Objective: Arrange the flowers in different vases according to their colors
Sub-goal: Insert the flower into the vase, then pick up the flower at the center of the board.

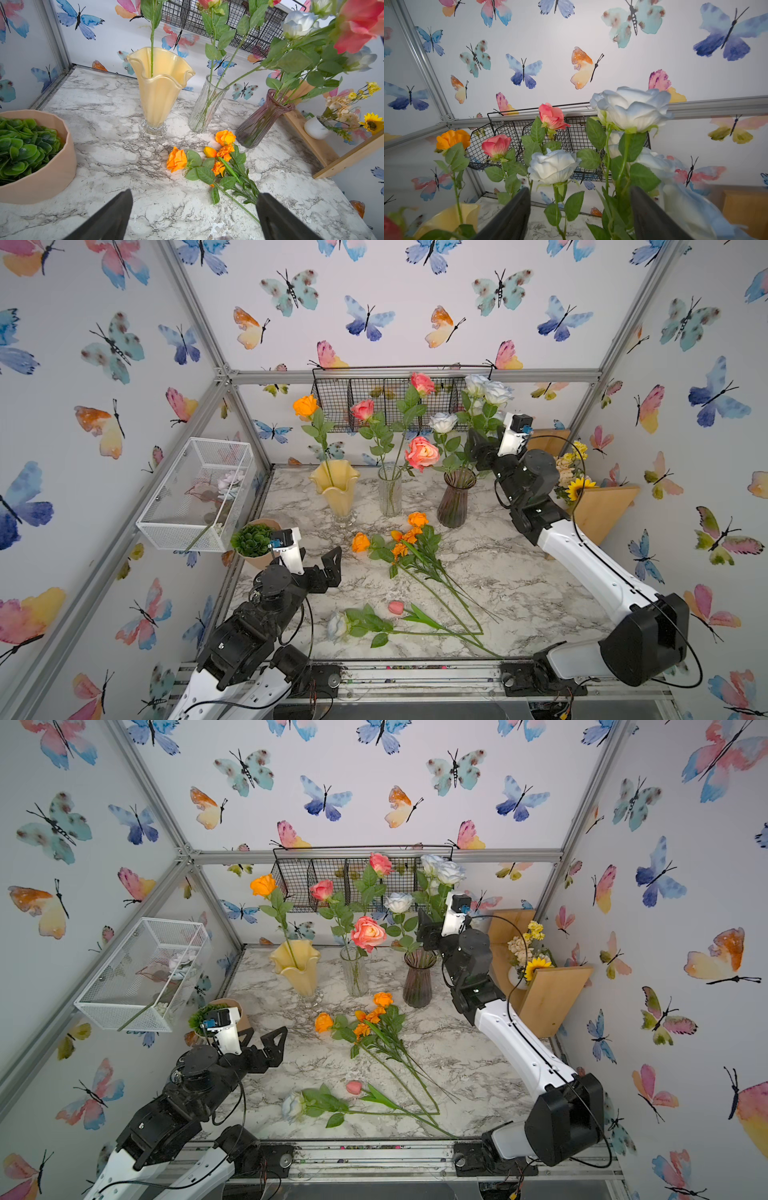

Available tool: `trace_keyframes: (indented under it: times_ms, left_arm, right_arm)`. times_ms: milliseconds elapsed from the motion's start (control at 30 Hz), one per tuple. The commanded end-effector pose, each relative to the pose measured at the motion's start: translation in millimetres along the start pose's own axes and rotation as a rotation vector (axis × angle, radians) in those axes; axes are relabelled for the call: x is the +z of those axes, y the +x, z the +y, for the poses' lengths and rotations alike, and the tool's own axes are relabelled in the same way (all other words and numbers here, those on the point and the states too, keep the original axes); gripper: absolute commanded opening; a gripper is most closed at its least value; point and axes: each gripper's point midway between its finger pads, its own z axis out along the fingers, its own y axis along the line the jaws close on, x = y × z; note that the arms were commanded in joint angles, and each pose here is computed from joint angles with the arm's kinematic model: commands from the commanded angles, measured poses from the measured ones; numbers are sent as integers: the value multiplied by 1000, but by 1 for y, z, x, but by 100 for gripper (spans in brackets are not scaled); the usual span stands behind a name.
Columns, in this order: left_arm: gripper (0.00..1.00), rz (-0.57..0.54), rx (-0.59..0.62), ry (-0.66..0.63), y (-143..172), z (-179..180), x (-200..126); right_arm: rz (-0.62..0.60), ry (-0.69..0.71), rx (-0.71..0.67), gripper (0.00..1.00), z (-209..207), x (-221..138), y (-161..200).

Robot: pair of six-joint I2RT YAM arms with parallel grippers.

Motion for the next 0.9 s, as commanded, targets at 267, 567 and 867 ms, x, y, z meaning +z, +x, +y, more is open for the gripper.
trace_keyframes:
  times_ms: [267,567,867]
  left_arm:
    - [99,-1,7,22,-1,-5,4]
    - [99,13,11,16,1,-5,7]
    - [99,11,10,12,1,-4,7]
  right_arm:
    - [551,-226,162,65,41,-87,76]
    - [1016,-386,141,54,110,-165,204]
    - [1281,-385,22,51,138,-219,303]
